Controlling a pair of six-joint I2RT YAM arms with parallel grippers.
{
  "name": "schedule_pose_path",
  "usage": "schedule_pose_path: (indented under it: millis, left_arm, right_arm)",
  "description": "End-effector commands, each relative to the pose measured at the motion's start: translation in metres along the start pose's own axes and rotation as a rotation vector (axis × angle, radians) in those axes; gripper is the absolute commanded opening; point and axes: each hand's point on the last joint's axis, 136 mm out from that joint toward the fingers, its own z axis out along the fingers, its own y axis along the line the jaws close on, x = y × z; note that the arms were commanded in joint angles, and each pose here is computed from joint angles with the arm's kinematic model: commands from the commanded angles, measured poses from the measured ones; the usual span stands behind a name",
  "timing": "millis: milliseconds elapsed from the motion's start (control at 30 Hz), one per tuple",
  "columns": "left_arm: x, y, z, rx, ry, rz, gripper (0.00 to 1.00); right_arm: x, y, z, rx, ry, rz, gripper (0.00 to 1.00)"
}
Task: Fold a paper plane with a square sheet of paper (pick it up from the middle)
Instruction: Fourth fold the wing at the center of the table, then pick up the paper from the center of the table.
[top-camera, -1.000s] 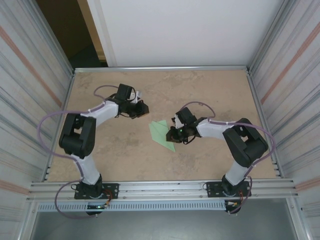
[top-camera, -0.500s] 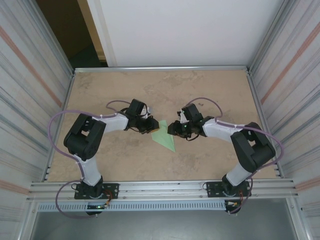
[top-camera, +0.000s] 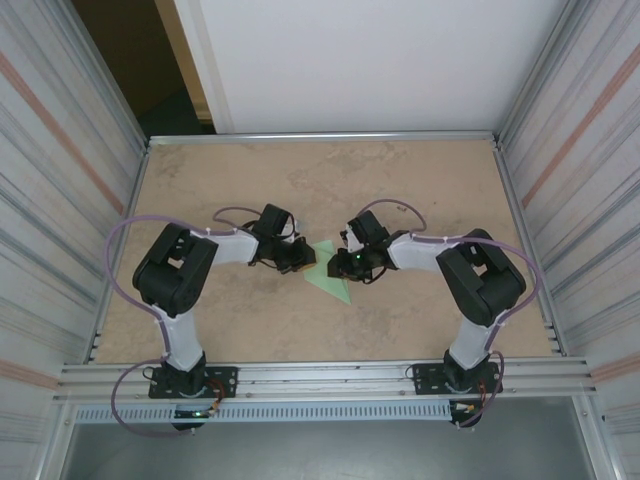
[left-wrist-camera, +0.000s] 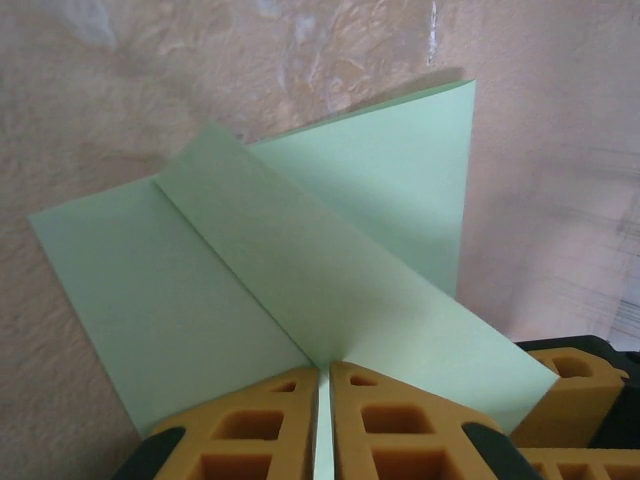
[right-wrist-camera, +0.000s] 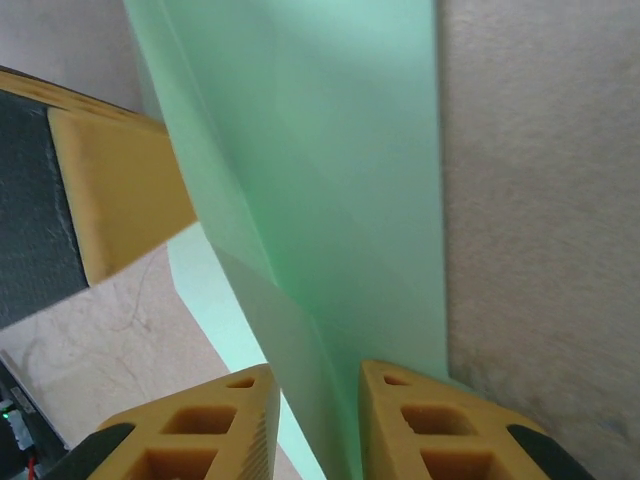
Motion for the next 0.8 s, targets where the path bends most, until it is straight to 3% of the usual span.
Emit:
schedule_pose_path:
  millis: [0, 533, 767]
  left_arm:
    - [0.007, 0.010, 0.005, -0.029, 0.016, -0.022, 0.13]
    - [0.012, 0.016, 0.006, -0.054, 0.034, -0.026, 0.16]
    - [-0.001, -0.002, -0.008, -0.026, -0.003, 0.003, 0.16]
  right_arm:
    - [-0.002, 0.007, 0.005, -0.007, 0.020, -0.044, 0.26]
    - [0.000, 0.001, 0.012, -0.019, 0.044, -0.039, 0.12]
    - [-0.002, 0.004, 0.010, -0.071, 0.037, -0.017, 0.07]
